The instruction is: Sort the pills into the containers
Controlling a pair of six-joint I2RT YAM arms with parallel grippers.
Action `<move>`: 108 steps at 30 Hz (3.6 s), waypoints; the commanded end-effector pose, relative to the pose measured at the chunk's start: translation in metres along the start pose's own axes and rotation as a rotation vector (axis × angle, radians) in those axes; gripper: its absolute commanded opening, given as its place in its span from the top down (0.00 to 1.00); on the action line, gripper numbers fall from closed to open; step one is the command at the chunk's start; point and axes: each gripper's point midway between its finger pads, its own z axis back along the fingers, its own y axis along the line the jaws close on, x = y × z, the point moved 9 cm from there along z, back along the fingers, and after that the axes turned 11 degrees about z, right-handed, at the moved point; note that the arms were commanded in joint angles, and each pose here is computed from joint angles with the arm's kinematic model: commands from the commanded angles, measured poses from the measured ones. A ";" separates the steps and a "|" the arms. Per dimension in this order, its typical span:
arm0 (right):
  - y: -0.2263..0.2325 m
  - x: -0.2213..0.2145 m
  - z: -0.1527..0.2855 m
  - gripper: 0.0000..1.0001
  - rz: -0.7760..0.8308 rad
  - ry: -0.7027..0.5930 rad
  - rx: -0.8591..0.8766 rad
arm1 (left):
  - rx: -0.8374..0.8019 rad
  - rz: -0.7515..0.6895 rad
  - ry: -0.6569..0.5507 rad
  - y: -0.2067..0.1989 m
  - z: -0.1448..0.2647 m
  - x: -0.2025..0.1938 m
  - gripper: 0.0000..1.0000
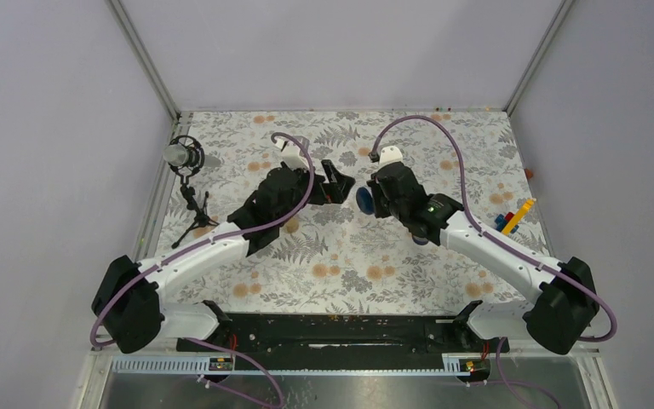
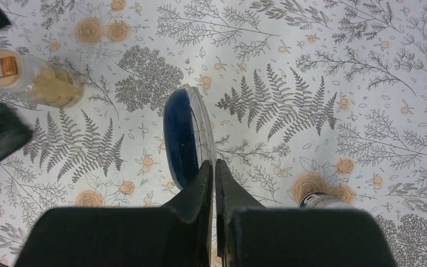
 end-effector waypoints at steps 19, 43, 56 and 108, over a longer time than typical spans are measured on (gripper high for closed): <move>0.002 0.025 0.004 1.00 0.007 -0.136 0.020 | -0.091 0.512 0.253 -0.004 -0.043 -0.022 0.12; 0.004 0.041 0.014 1.00 -0.039 -0.114 0.044 | 0.175 0.270 0.211 0.060 -0.020 -0.050 0.50; 0.002 0.025 0.003 1.00 0.016 -0.021 0.060 | 0.254 0.183 0.156 0.070 -0.017 -0.046 0.38; -0.001 0.027 -0.128 0.86 0.539 0.174 0.263 | 0.335 0.015 0.076 0.077 0.048 0.001 0.28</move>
